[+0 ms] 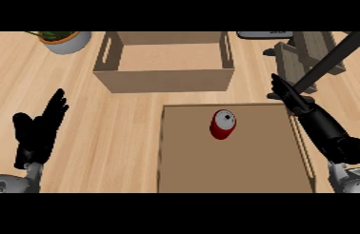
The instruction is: Pick the can from the tray and place it in the tiered basket
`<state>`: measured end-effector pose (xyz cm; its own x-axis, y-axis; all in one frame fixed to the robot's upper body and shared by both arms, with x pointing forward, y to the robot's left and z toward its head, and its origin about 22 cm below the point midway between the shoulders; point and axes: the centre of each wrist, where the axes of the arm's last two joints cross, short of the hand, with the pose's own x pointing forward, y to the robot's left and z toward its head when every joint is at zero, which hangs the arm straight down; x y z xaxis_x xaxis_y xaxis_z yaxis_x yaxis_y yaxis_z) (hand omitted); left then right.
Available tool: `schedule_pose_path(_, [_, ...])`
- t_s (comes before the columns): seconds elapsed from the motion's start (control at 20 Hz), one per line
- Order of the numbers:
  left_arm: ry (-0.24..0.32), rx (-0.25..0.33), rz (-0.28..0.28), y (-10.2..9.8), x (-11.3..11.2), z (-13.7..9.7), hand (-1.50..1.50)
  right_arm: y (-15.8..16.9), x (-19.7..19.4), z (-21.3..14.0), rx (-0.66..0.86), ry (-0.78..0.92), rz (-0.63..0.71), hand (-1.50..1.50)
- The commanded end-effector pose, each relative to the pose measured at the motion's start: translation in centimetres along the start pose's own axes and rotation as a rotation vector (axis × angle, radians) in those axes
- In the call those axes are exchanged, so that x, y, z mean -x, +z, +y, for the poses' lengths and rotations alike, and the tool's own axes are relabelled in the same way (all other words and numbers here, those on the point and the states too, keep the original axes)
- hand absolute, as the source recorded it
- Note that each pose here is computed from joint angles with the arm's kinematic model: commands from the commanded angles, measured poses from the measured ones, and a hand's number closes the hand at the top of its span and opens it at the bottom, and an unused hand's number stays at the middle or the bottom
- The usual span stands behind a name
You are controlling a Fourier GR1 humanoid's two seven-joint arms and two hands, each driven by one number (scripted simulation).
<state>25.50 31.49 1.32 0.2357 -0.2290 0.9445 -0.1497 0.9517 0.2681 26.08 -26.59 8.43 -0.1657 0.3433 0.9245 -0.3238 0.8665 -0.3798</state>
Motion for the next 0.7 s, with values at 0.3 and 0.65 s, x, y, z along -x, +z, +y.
schedule_pose_path(0.3, [-0.112,-0.036,-0.129,-0.9,-1.9,1.0,0.00,-2.0,-0.7,-1.1,0.640,-0.503,-0.229,1.50])
schedule_pose_path(0.65, [-0.154,-0.011,-0.229,-1.9,-2.7,-0.2,0.00,3.1,2.4,3.5,0.780,-0.171,0.340,-1.50])
